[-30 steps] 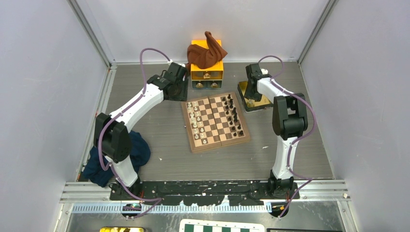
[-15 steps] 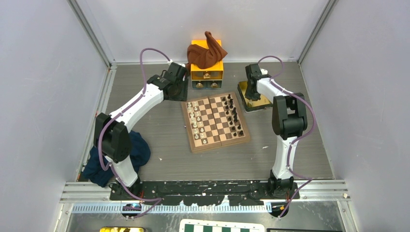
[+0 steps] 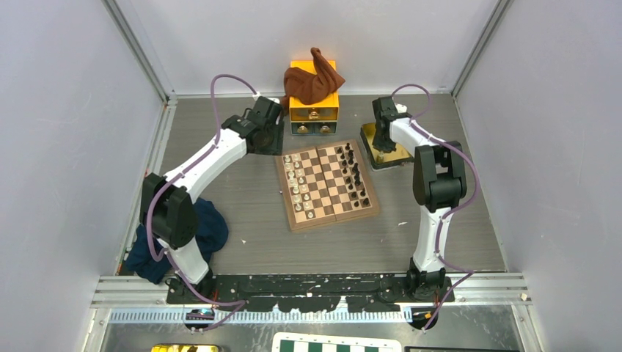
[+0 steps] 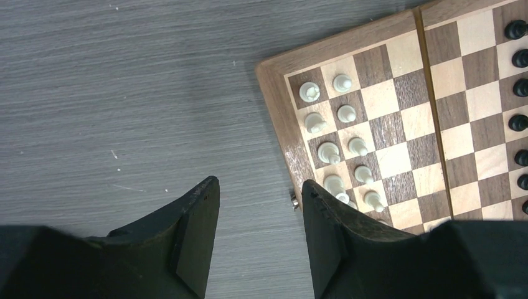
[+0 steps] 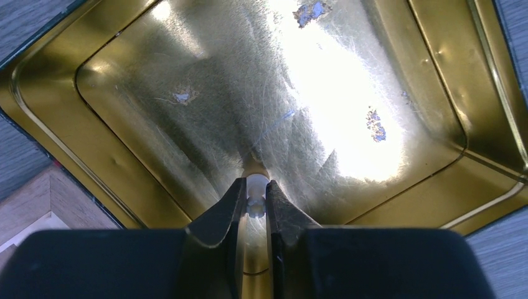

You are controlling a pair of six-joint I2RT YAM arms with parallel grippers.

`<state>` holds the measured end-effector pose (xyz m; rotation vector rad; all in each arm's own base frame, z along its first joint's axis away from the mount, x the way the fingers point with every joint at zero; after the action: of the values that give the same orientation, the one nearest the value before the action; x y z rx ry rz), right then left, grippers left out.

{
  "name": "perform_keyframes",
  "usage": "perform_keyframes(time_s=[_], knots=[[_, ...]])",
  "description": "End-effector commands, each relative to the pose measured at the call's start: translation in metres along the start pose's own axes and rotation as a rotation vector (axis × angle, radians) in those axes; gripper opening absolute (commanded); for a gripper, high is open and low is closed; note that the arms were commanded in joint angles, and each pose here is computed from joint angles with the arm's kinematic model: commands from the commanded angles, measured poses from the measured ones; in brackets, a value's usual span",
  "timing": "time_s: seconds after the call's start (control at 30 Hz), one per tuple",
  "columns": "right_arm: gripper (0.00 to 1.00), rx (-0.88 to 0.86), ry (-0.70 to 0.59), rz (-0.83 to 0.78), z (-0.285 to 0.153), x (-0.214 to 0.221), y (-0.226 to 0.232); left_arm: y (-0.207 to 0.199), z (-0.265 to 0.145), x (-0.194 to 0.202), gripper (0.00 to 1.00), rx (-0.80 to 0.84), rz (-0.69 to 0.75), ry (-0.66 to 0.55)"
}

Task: Set up the chess pieces on the board
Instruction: Pick up the chess piece from the storage box.

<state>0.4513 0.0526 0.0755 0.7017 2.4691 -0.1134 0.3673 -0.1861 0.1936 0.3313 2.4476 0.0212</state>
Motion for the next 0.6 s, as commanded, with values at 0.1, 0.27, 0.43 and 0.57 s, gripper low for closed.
perform_keyframes(time_s=[0.1,0.27,0.43,0.57], knots=[[0.01,-0.045,-0.147,0.034,-0.056,-0.047,0.003,0.014,-0.037,-0.012,0.53,-0.018,-0.044,-0.119],[0.01,-0.071,-0.184,0.036,-0.086,-0.056,0.003,0.017,-0.047,-0.009,0.53,-0.020,-0.051,-0.138],[0.01,-0.104,-0.214,0.010,-0.120,-0.054,0.008,0.021,-0.058,-0.008,0.53,-0.019,-0.058,-0.163],[0.01,-0.140,-0.226,-0.053,-0.152,-0.039,0.021,0.024,-0.065,-0.008,0.53,-0.022,-0.060,-0.177]])
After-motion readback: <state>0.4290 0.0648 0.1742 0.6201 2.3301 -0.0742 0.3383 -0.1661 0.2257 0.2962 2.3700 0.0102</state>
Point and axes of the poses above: each gripper's point midway between its finger pads, its own z axis out along the fingers, its own y axis along the line the jaws close on, x = y × z, the point moved 4 cm from there along -z, back along the fingers, and after that the axes turned 10 degrees about z, right-handed, at the moved point
